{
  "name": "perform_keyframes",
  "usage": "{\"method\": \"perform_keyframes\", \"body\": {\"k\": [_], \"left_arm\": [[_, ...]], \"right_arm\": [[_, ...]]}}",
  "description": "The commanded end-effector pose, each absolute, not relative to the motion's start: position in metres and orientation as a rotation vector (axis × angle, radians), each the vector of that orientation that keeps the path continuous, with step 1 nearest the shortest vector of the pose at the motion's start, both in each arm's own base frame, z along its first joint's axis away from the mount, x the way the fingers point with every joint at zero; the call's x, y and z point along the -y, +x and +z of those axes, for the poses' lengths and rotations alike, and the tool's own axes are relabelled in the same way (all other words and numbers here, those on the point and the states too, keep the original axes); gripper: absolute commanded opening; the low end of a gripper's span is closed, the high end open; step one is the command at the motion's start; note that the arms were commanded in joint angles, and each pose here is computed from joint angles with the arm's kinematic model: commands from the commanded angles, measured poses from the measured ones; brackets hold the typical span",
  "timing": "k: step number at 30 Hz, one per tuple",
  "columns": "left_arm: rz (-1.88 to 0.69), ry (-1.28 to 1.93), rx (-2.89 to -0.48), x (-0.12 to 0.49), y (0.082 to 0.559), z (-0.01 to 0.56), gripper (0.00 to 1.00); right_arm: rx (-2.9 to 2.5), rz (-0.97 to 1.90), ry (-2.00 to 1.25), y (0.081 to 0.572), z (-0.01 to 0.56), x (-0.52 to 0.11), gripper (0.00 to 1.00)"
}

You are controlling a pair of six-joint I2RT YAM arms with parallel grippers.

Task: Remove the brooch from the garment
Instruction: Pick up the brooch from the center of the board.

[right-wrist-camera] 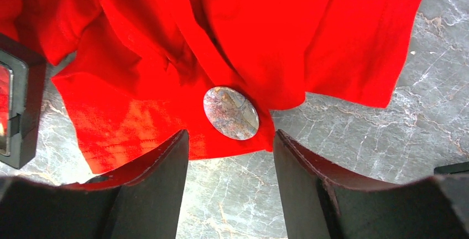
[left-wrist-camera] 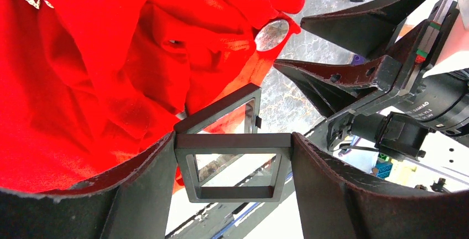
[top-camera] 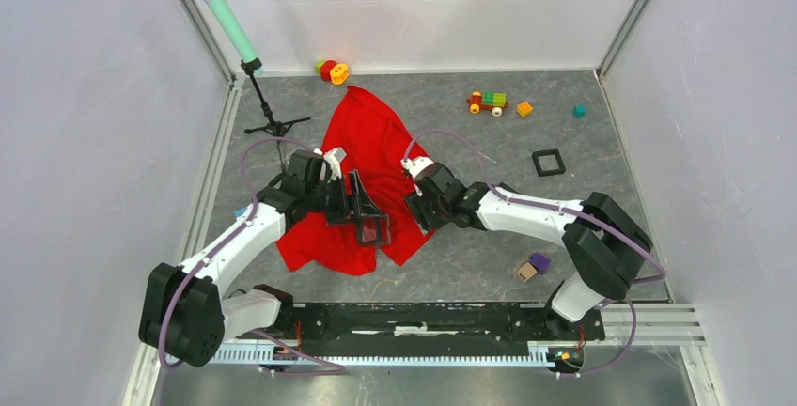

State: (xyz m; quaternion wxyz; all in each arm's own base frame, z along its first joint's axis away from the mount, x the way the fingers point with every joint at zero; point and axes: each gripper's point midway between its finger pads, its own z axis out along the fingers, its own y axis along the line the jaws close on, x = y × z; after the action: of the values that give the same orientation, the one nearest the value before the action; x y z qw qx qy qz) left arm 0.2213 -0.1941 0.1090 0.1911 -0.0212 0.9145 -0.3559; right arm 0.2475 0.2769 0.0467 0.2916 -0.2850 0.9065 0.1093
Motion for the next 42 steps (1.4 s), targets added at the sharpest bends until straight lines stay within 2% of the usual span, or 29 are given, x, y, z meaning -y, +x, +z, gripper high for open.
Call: {"method": "perform_keyframes", "body": {"k": [1, 31, 42], "left_arm": [[-1.046, -0.080, -2.523, 0.201, 0.228, 0.120, 0.17], [-1.137, -0.034, -2.439, 0.208, 0.225, 0.127, 0.19], [-1.147, -0.031, -2.430, 0.210, 0.226, 0.127, 0.19]], "right_arm": [[-2.365, 0.330, -0.692, 0.255, 0.060, -0.291, 0.62], [-2.464, 0.270, -0.379, 0.259, 0.028, -0.290, 0.61], [-2.475, 0.123, -0.314, 0.270, 0.020, -0.288, 0.57]]}}
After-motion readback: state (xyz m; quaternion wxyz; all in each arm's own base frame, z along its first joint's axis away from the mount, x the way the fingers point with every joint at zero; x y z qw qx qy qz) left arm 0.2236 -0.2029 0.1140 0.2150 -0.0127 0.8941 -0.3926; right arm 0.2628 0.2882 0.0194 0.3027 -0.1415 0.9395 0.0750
